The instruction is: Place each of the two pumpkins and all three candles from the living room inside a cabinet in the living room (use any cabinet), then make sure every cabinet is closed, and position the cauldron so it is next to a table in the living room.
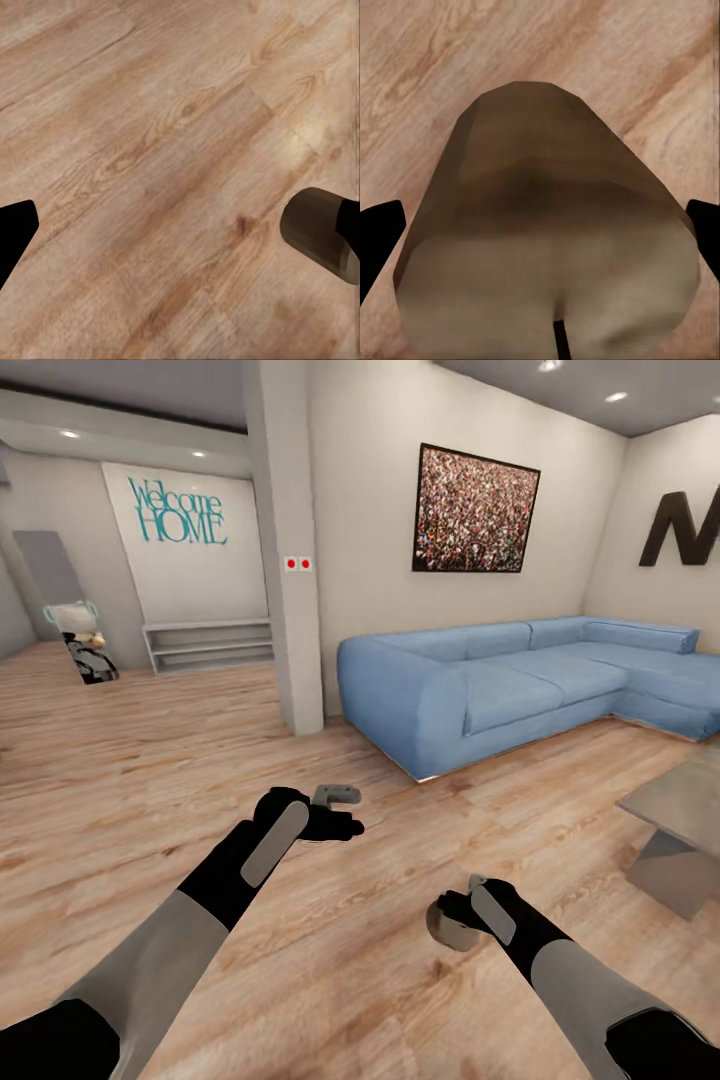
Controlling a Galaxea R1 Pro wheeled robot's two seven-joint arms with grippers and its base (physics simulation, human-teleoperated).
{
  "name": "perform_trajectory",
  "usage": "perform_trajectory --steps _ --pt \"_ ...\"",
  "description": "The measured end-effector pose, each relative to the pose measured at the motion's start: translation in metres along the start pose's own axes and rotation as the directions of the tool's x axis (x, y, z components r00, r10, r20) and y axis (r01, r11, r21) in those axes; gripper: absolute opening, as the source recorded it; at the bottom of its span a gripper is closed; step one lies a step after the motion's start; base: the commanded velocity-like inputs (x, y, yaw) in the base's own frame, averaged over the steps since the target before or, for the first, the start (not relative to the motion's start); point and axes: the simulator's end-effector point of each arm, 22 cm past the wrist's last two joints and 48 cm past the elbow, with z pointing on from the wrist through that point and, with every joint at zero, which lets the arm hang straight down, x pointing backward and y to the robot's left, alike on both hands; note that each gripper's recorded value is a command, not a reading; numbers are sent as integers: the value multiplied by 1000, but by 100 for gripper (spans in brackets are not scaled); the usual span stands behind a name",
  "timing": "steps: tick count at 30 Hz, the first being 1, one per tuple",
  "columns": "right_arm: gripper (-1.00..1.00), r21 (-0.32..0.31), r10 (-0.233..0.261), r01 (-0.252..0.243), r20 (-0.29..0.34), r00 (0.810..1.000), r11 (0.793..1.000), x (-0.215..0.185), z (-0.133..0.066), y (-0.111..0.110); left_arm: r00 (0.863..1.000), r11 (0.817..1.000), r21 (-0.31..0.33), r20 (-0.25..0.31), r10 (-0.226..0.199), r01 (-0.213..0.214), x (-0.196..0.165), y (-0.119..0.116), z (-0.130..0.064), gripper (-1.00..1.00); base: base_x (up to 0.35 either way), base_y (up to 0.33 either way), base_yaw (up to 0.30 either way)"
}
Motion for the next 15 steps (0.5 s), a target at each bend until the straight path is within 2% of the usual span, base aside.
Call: perform_trajectory --steps 9,15 --pt "-100 -13 -1 1 34 999 1000 -14 -17 6 999 1000 -4 35 12 -12 -13 -5 -19 100 -6 1 -292" --pt "-100 -21 -1 3 57 998 1000 -23 -28 9 998 1000 -5 58 19 -19 -22 -9 -32 100 -197 52 -292"
